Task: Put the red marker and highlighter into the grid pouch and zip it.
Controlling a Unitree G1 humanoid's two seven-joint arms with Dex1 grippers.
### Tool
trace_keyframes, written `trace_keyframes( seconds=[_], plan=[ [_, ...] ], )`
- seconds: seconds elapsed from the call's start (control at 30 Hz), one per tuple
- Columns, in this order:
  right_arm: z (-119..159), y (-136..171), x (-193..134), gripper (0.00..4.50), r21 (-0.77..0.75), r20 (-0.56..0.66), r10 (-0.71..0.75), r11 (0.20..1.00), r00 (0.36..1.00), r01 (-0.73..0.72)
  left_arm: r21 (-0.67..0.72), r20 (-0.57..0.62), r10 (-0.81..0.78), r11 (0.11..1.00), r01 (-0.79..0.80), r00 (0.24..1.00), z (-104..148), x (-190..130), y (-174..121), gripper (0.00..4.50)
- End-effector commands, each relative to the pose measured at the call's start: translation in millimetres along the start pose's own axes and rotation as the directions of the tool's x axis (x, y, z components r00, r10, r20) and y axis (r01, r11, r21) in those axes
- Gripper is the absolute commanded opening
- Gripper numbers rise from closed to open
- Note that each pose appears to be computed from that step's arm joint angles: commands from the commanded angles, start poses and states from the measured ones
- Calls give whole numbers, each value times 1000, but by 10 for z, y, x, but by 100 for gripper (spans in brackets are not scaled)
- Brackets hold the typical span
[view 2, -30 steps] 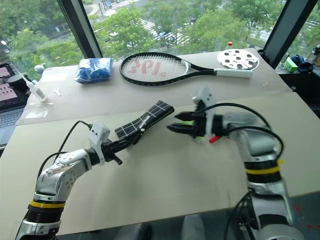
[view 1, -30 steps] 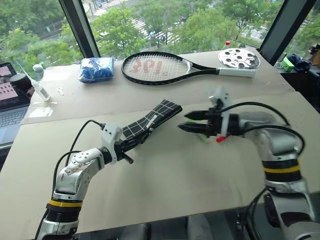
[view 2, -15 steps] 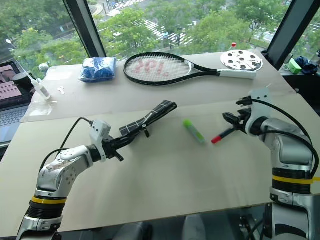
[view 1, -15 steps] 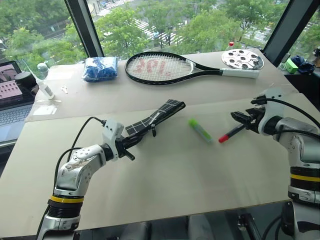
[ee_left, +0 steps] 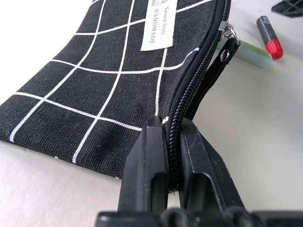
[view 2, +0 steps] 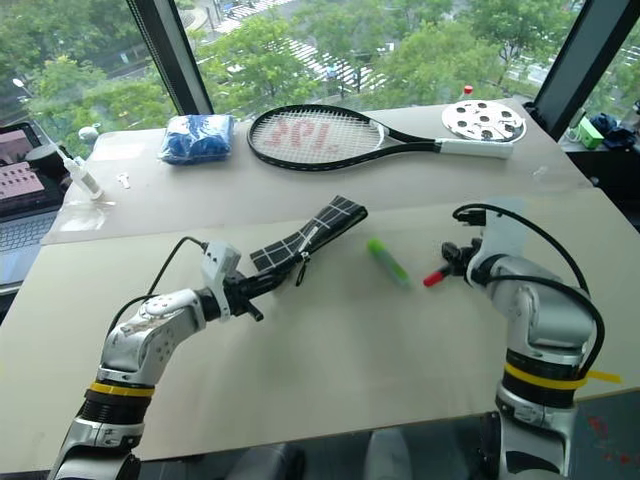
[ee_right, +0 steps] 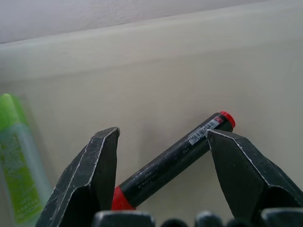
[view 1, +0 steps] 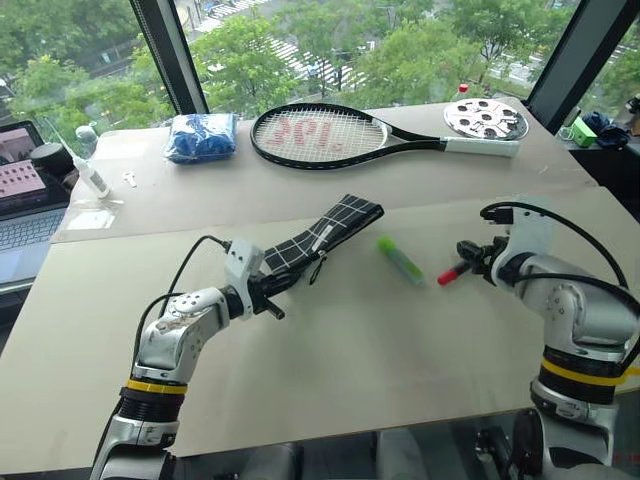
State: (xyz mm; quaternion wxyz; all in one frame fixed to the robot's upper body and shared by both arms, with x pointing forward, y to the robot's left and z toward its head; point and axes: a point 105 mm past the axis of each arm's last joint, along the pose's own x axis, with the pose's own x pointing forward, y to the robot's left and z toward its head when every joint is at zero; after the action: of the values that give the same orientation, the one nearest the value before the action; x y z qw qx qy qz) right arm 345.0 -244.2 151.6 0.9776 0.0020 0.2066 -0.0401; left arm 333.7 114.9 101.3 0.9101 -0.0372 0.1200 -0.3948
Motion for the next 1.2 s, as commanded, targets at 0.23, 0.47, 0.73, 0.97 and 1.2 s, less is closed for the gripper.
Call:
trace_keyframes(
  seconds=[0.23,0.47,0.73,0.97,1.2],
  plan=[
    [-36,49,-79,327,-24,9,-53,998,999,53,21,45,0,1000,-1,999,82,24,-8,0],
    [-264,254,34,327,-53,-51,-25,998,998,23,14,55,14,1000,-15,998,76,0,6,0],
    [-561,153,86,327,-127,-102,-67,991,992,53,16,67,39,999,-41,997,104,-50,43,0],
    [-491,103,133,129,-191,-39,-66,980,997,57,18,69,48,999,-49,996,115,-71,54,0],
    [-332,-34,208,41,-171,11,-86,981,996,87,23,69,45,999,-47,997,131,-68,49,0]
  ],
)
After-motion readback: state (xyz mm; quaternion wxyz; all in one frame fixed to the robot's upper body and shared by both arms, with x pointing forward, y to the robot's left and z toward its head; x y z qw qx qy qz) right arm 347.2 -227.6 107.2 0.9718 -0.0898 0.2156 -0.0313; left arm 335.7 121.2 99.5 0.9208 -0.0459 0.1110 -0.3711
